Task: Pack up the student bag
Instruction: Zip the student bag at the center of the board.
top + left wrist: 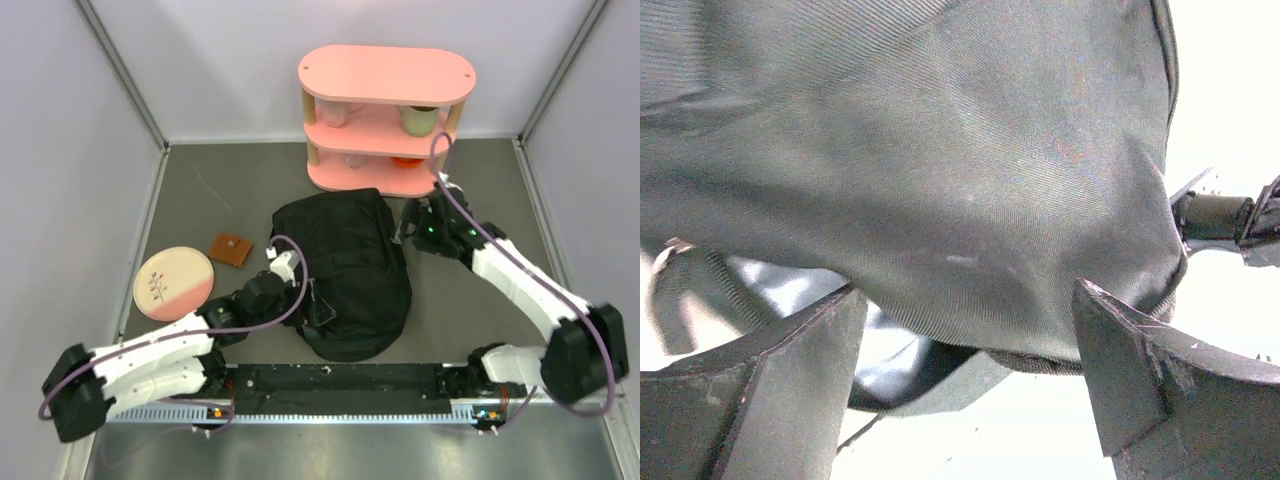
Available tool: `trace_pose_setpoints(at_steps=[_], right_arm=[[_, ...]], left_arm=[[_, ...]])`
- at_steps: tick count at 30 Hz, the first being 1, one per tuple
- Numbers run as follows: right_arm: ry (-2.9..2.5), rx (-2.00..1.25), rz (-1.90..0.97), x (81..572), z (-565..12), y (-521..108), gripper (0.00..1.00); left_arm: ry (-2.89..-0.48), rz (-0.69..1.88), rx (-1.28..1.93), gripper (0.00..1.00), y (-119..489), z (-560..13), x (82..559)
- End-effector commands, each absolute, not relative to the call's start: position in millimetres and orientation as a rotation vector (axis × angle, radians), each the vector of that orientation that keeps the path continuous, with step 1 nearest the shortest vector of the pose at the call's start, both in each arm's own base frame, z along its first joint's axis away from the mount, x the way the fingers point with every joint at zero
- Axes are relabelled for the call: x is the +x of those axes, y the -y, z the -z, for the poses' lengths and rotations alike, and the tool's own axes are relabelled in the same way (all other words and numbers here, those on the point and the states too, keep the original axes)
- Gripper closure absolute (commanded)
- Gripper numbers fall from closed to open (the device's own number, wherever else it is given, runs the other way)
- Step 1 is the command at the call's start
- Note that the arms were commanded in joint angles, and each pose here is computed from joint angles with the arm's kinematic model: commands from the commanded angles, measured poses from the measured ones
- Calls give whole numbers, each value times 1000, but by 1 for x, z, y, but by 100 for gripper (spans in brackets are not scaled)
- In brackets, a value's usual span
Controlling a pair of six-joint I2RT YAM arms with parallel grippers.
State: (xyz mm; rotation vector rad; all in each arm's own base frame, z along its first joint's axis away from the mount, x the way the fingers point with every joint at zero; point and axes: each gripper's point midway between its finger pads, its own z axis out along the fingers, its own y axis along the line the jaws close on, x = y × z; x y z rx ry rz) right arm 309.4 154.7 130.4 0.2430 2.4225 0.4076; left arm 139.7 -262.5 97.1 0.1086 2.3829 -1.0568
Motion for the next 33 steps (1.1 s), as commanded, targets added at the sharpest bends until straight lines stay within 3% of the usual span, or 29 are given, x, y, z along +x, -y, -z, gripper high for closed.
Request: trace_pose_setpoints(at_steps=[1,3,4,8,15,21,24,28,30,33], right_arm=[[-2356,286,-480,284,-146,-142,1],[-2371,289,-605,261,-143,-151,1],[-2363,315,-667,255,-145,-156,1],[-2391,417,-855,219,-125,-167,2],[-2401,476,-1013,177,-113,-178,2],[-2489,482,-1007,157,-91,-188,2],[-2511,535,-985,154,-79,-187,6],[-2472,536,-960,164,-80,-185,23],[-2448,526,-914,173,-83,-183,27],[-2442,468,-853,188,-88,-184,34]], left_arm=[[-2287,792,5,12,213,-133,160],[-2195,727,-48,10,192,-153,168],[-2168,709,-65,2,185,-160,171],[-2075,586,-114,2,162,-176,189],[-2224,451,-115,2,160,-144,220],[-2219,562,-66,2,180,-130,244],[-2257,623,-24,2,191,-113,246],[-2266,733,2,2,212,-101,248],[-2316,763,5,2,219,-89,244],[-2390,794,22,9,225,-74,236]])
